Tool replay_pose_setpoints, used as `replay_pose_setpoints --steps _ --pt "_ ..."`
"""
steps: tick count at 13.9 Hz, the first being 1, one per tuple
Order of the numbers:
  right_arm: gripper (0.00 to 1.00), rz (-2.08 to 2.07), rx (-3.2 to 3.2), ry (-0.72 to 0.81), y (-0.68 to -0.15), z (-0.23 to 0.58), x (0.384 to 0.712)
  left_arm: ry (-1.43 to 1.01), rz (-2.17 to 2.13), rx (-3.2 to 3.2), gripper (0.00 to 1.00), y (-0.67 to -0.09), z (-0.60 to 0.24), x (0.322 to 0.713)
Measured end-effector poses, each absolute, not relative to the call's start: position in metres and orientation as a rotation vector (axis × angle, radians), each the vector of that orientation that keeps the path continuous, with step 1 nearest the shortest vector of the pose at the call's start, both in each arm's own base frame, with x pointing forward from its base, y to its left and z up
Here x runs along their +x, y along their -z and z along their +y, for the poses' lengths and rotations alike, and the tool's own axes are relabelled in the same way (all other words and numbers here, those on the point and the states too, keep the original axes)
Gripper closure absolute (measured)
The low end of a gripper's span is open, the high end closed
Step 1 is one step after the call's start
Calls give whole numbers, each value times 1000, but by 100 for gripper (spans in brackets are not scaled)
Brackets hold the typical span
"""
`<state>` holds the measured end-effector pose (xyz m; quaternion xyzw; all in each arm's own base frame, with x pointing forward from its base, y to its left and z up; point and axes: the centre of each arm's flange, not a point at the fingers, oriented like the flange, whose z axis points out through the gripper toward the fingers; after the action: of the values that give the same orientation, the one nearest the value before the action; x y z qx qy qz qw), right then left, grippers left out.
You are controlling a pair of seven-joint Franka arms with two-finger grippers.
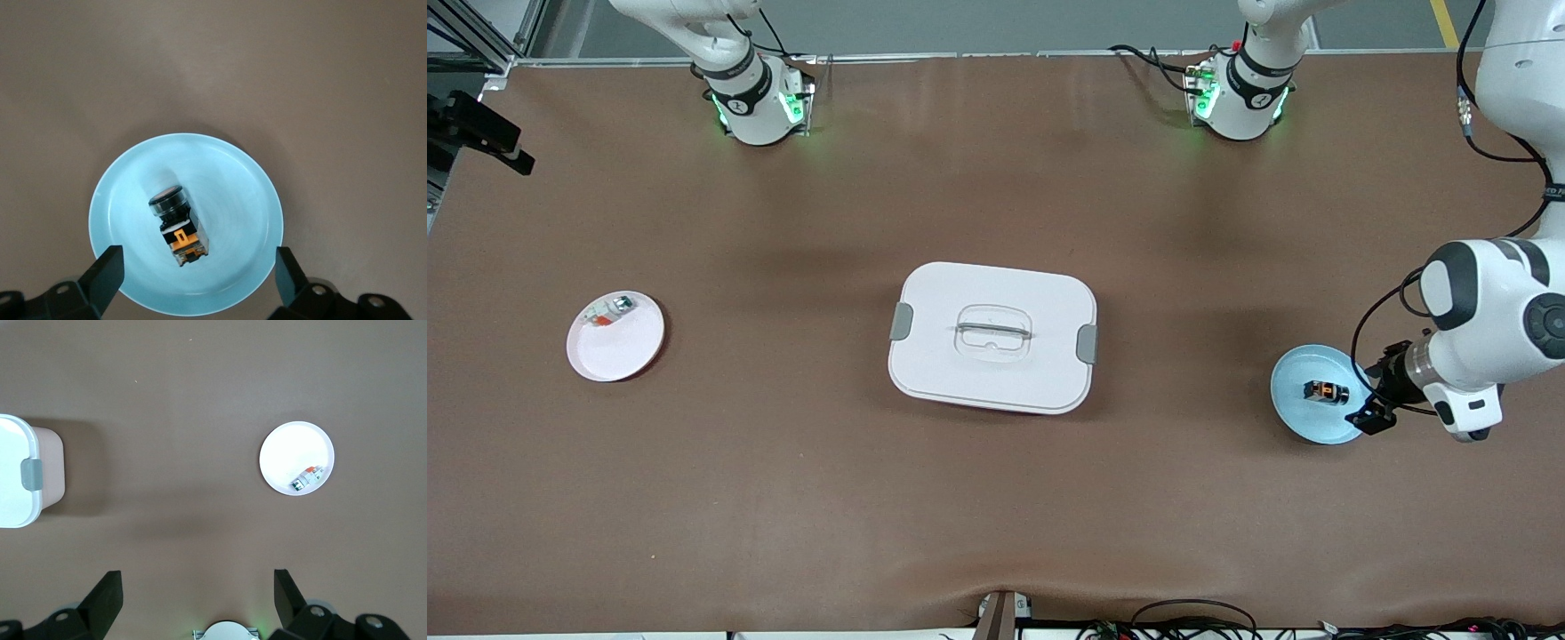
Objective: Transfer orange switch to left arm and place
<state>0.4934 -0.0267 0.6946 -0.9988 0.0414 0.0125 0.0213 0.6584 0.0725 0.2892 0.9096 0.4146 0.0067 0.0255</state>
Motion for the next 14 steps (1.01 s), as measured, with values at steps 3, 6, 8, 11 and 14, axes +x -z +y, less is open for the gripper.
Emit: replay_pose_setpoints --steps 3,6,8,11,14 --pt "0 129 -3089 -50 -691 -27 494 -36 750 2961 0 -300 79 653" --pt "0 124 -3089 -52 -687 -26 495 -98 437 3013 0 -322 83 652" --pt "0 103 -3090 -36 -686 -25 497 -161 359 3038 0 -349 86 651" --pt "0 68 -3093 -31 -685 -25 498 -244 315 3063 0 -395 88 646" --pt "0 64 -3093 -32 -684 -25 498 -309 311 3078 0 -436 87 639"
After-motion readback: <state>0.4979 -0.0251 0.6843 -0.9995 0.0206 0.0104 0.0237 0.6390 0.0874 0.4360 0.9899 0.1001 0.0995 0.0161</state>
